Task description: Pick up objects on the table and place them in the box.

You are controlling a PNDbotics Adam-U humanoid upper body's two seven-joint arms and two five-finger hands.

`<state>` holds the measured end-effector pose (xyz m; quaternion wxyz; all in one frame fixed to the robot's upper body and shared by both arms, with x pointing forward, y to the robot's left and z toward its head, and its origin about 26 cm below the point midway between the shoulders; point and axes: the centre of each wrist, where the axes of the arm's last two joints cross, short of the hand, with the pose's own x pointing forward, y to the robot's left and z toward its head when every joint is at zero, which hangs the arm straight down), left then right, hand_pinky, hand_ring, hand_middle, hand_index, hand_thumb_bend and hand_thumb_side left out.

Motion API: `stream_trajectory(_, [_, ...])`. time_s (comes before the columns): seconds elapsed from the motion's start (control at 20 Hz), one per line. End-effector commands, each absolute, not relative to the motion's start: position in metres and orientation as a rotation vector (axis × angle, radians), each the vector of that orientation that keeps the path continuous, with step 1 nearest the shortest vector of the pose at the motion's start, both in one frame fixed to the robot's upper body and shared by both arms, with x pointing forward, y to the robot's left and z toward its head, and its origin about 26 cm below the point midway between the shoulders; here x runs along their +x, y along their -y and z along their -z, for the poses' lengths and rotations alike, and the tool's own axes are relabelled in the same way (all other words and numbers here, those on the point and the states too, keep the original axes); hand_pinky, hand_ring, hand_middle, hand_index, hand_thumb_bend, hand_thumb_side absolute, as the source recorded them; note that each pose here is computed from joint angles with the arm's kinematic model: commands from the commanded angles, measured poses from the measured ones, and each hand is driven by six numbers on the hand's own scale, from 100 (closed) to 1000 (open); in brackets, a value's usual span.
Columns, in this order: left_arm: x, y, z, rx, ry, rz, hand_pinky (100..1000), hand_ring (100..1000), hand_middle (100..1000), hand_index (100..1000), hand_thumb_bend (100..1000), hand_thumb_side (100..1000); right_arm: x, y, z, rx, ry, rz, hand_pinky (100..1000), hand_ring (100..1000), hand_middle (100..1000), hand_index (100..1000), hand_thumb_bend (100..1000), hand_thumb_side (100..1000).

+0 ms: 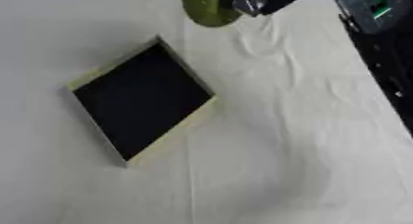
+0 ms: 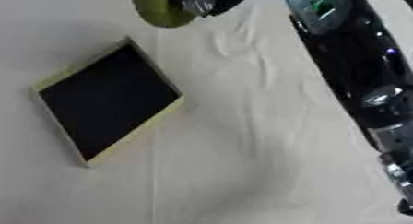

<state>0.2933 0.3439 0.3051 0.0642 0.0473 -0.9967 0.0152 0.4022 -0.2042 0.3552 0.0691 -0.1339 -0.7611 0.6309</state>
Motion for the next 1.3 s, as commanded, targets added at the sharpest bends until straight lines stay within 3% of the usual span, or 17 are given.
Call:
stream_trajectory(0.05, [0.289,-0.340,-0.318,0.133,3.064,-0.031,619,665,576,709,100,443,0.398,0.188,-0.362,-0.452,2.335,-1.949,486,721,450,625,100,116])
stream_trajectory(1.1, [0.281,-0.355,-0.315,0.285,3.091,0.052,623,666,578,711,100,343,0.423,0.114,-0.283,-0.395,2.196,-2.080,496,731,455,628,100,149])
stream_trajectory(1.3, [0.282,-0.354,-0.316,0.284,3.098,0.055,624,666,578,712,100,341,0.427,0.108,-0.271,-0.417,2.158,-2.137,569,752,499,659,100,166])
